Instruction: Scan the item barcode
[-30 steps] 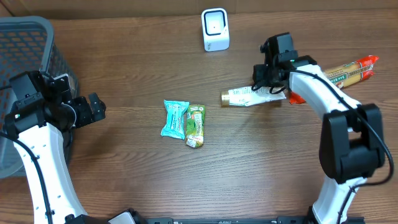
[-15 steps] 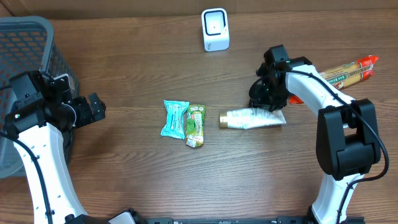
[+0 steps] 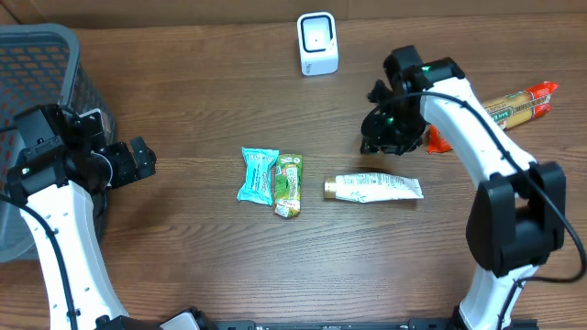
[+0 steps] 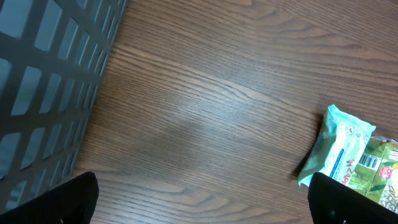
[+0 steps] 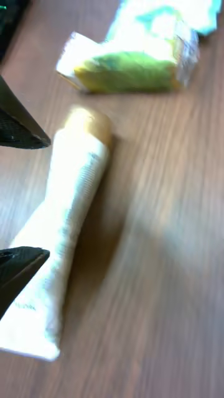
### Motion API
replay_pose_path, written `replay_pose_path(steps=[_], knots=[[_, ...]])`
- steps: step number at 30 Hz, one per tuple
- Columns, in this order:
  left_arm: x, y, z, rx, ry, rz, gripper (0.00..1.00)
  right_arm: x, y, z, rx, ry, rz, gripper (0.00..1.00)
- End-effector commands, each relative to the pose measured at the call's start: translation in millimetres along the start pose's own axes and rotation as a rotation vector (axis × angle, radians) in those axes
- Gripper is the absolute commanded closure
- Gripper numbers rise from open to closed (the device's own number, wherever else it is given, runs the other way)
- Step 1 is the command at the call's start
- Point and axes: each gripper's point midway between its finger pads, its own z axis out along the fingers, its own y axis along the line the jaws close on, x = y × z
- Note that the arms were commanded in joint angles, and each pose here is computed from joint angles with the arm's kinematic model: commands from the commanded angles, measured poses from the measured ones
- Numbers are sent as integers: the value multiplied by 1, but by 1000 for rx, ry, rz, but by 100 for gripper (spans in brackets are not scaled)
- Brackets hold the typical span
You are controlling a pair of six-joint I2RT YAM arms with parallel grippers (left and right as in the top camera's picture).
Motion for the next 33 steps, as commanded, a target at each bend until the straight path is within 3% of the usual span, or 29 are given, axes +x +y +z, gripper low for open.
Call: replay_pose_path(steps=[1, 10, 18, 25, 33], knots=[[-3, 0, 0, -5, -1, -18, 1, 23, 41, -2, -2, 36, -129, 48], [-3, 0, 0, -5, -1, -18, 0, 72, 64, 44, 64, 169, -249, 45], [-3, 0, 0, -5, -1, -17, 0, 87, 66, 79, 64, 178, -351, 45], [-3, 0, 0, -5, -1, -18, 0, 67, 56, 100, 101, 72, -382, 46], [-3, 0, 0, -5, -1, -18, 0, -4, 45, 91, 215, -211, -395, 44]])
